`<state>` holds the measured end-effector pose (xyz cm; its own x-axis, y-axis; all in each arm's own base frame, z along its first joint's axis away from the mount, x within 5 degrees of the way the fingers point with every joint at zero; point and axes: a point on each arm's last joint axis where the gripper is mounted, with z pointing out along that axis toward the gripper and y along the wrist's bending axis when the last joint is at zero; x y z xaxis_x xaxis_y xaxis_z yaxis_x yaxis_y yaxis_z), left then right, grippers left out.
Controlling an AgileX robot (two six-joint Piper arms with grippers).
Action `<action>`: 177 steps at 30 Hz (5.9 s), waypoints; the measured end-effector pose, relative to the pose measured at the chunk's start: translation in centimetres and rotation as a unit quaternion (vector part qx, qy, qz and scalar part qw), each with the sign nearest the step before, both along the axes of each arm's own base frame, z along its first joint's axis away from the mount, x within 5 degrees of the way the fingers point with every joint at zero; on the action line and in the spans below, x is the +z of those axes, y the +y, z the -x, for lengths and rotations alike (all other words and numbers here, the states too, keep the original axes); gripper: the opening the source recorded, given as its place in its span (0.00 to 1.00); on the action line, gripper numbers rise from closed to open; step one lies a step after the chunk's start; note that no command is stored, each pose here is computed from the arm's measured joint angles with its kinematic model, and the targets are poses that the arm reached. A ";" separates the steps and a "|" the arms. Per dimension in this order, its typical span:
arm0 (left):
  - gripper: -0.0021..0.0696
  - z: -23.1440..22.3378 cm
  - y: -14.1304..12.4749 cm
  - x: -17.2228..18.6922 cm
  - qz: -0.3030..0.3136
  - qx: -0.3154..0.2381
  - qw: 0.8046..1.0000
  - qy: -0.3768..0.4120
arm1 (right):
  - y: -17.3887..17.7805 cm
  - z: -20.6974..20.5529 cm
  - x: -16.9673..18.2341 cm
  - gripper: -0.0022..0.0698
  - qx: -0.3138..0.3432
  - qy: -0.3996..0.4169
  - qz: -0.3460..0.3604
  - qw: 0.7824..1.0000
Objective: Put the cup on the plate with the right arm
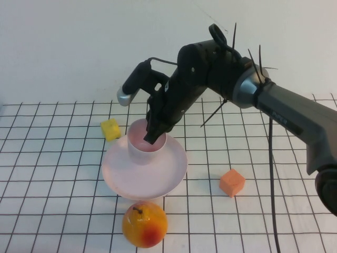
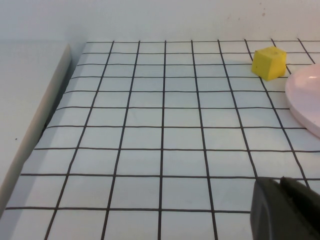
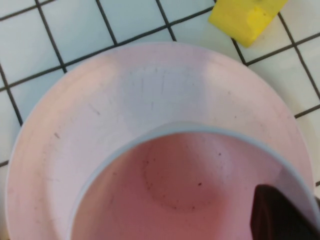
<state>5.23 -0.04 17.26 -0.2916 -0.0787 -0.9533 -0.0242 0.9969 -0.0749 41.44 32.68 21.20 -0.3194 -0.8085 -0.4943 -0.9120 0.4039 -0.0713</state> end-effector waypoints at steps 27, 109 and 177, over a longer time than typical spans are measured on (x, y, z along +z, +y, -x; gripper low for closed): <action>0.03 0.0 0.0 0.0 0.000 0.000 1.000 0.000 | 0.3 0.2 -1.7 0.19 0.005 0.037 0.004 0.999; 0.02 0.0 0.0 0.0 0.000 0.000 1.000 0.000 | -14.6 8.2 31.1 0.03 -0.237 -0.368 0.054 0.898; 0.03 0.0 0.0 0.0 0.000 0.000 1.000 0.000 | -34.2 37.8 25.8 0.03 -0.365 -0.555 -0.173 0.727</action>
<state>5.23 -0.04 17.26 -0.2916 -0.0787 -0.9533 -0.0242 0.9969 -0.0749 3.63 -1.51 46.97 0.1499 -0.3899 -0.9086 0.0970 0.9203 -0.3789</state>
